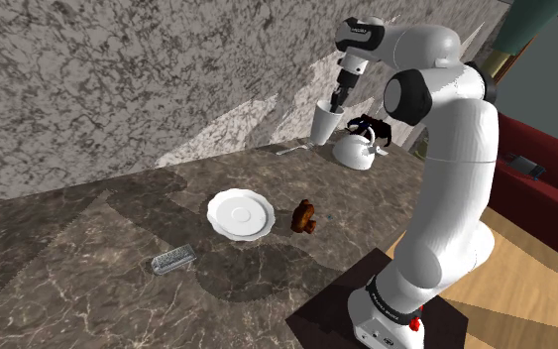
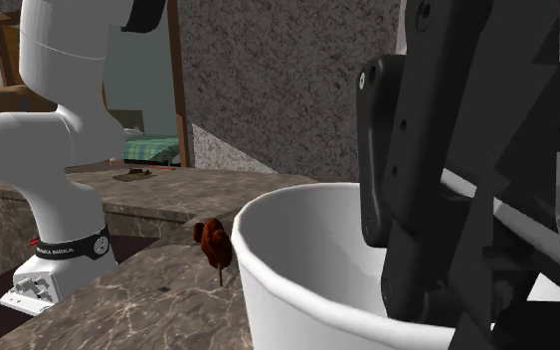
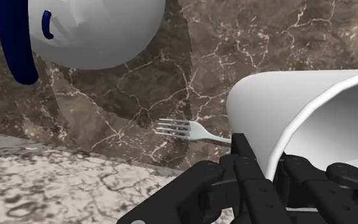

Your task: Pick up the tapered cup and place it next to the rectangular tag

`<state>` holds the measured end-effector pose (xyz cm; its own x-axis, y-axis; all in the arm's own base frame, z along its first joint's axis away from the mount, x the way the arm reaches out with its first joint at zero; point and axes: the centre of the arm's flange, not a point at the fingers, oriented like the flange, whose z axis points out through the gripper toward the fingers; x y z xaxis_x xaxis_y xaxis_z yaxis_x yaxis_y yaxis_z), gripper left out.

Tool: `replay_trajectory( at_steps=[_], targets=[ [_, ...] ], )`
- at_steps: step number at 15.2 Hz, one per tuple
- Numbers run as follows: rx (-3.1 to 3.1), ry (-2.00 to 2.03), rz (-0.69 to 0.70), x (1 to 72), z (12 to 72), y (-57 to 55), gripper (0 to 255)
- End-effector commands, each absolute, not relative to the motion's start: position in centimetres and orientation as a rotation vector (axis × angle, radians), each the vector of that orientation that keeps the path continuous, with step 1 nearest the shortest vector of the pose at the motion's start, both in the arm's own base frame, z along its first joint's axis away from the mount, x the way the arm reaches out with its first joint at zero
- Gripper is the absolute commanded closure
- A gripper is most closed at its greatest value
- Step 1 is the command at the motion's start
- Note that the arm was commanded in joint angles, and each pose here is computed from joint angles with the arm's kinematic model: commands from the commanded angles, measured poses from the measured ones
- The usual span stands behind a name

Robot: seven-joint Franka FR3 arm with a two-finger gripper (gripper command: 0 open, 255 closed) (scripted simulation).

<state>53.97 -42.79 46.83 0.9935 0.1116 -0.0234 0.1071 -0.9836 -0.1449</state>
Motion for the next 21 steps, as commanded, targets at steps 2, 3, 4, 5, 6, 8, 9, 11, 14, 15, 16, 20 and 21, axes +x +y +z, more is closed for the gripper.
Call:
replay_trajectory(
  at_steps=[2,3,4,5,6,8,9,11,14,15,16,20,21],
  targets=[
    [-2.993,-0.165,0.047,54.0,48.5,-42.7,255],
    [-2.993,-0.165,0.047,54.0,49.0,-42.7,255],
    [-2.993,-0.165,0.047,54.0,49.1,-42.7,255],
    [-2.993,-0.165,0.047,53.6,49.3,-41.5,255],
    [-2.993,-0.165,0.047,53.2,49.4,-40.2,255],
    [-2.993,-0.165,0.047,52.4,49.8,-37.7,255],
    [-2.993,-0.165,0.047,52.0,49.9,-36.5,255],
    [-2.993,-0.165,0.047,51.2,50.3,-34.0,255],
    [-2.993,-0.165,0.047,50.0,50.7,-30.2,255],
    [-2.993,-0.165,0.047,49.7,50.9,-29.0,255],
    [-2.993,-0.165,0.047,49.3,51.1,-27.7,255],
    [-2.993,-0.165,0.047,47.7,51.7,-22.7,255],
    [-2.993,-0.165,0.047,47.3,51.9,-21.5,255]
  ],
)
